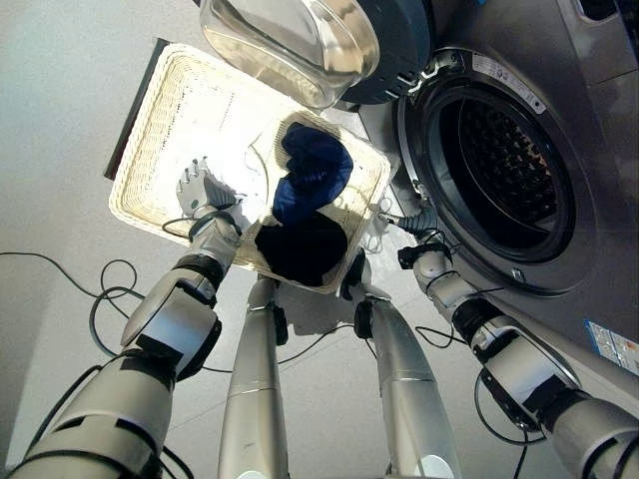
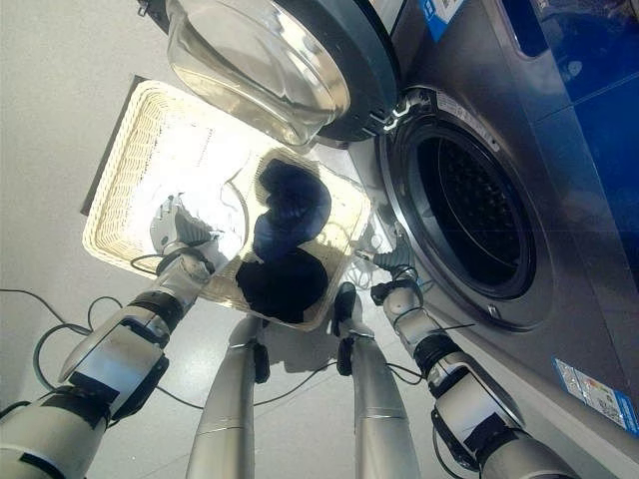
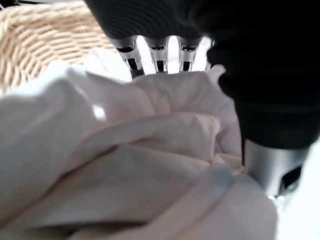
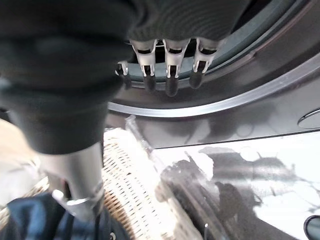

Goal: Put the clothes into the washing machine.

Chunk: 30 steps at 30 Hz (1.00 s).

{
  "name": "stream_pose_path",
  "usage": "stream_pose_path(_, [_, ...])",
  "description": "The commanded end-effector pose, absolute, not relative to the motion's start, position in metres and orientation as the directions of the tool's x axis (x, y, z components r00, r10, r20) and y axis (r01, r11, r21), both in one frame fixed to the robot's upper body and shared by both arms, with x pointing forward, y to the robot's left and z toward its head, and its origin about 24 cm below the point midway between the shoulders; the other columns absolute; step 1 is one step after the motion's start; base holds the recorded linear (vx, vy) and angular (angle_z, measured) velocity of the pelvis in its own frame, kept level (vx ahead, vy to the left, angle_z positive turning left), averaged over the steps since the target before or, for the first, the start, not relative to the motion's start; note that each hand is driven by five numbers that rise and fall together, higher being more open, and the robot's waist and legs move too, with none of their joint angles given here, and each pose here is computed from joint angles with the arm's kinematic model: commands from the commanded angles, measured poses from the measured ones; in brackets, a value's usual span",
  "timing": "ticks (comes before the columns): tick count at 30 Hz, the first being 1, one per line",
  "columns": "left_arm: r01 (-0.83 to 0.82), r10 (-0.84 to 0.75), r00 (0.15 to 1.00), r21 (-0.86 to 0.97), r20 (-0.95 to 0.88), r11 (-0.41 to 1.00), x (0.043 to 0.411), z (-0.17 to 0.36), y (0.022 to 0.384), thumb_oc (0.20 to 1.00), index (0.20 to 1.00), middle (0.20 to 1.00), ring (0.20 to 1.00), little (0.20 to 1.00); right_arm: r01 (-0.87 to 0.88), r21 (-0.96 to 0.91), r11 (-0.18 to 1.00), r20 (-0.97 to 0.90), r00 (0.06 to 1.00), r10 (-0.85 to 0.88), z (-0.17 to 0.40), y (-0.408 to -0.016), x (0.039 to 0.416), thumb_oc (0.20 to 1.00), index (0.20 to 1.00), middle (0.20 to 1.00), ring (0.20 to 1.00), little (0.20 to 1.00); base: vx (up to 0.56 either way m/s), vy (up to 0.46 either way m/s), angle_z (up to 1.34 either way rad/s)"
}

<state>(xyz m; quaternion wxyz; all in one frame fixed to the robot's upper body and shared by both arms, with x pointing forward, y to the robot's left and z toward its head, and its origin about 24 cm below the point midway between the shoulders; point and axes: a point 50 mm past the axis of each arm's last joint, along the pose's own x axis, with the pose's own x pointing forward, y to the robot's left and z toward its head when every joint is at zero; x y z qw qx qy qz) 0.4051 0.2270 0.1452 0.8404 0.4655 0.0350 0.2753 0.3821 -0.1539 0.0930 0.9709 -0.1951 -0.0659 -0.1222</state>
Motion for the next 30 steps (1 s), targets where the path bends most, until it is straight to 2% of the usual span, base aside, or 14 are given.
stream_pose_path(1, [-0.267, 0.478, 0.878, 0.824, -0.005, 0.499, 0.403, 0.120, 0.222, 1.000, 1.000, 1.000, 1.000, 1.000, 0.301, -0.310, 0.902, 0.238, 0.943, -0.233, 0.108, -0.159, 0.383, 1.000, 1.000, 1.000, 1.000, 1.000, 0.01, 0.000, -0.05])
stream_pose_path(7, [-0.158, 0.482, 0.868, 0.854, -0.120, 0.496, 0.405, 0.127, 0.228, 1.000, 1.000, 1.000, 1.000, 1.000, 0.322, -0.299, 0.898, 0.270, 0.931, -0.244, 0.122, -0.162, 0.387, 1.000, 1.000, 1.000, 1.000, 1.000, 0.01, 0.017, -0.07])
stream_pose_path(10, [-0.141, 0.477, 0.871, 0.870, -0.118, 0.472, 0.407, 0.134, 0.229, 1.000, 1.000, 1.000, 1.000, 1.000, 0.328, -0.290, 0.899, 0.275, 0.928, -0.250, 0.125, -0.164, 0.387, 1.000, 1.000, 1.000, 1.000, 1.000, 0.01, 0.015, -0.12])
stream_pose_path(11, [-0.177, 0.482, 0.873, 0.876, -0.070, 0.448, 0.408, 0.141, 0.231, 0.241, 0.241, 0.241, 0.241, 0.241, 0.335, -0.282, 0.899, 0.279, 0.925, -0.257, 0.127, -0.166, 0.387, 1.000, 1.000, 1.000, 1.000, 1.000, 0.01, 0.018, -0.07])
stream_pose_path(12, [-0.186, 0.476, 0.878, 0.873, -0.058, 0.450, 0.409, 0.145, 0.231, 0.200, 0.200, 0.200, 0.200, 0.200, 0.338, -0.279, 0.899, 0.280, 0.924, -0.261, 0.128, -0.166, 0.388, 1.000, 1.000, 1.000, 1.000, 1.000, 0.00, 0.000, 0.00])
stream_pose_path(30, [-0.245, 0.480, 0.876, 0.819, -0.041, 0.518, 0.408, 0.143, 0.237, 0.200, 0.200, 0.200, 0.200, 0.200, 0.342, -0.250, 0.906, 0.298, 0.917, -0.264, 0.127, -0.167, 0.386, 1.000, 1.000, 1.000, 1.000, 1.000, 0.00, 0.000, 0.00])
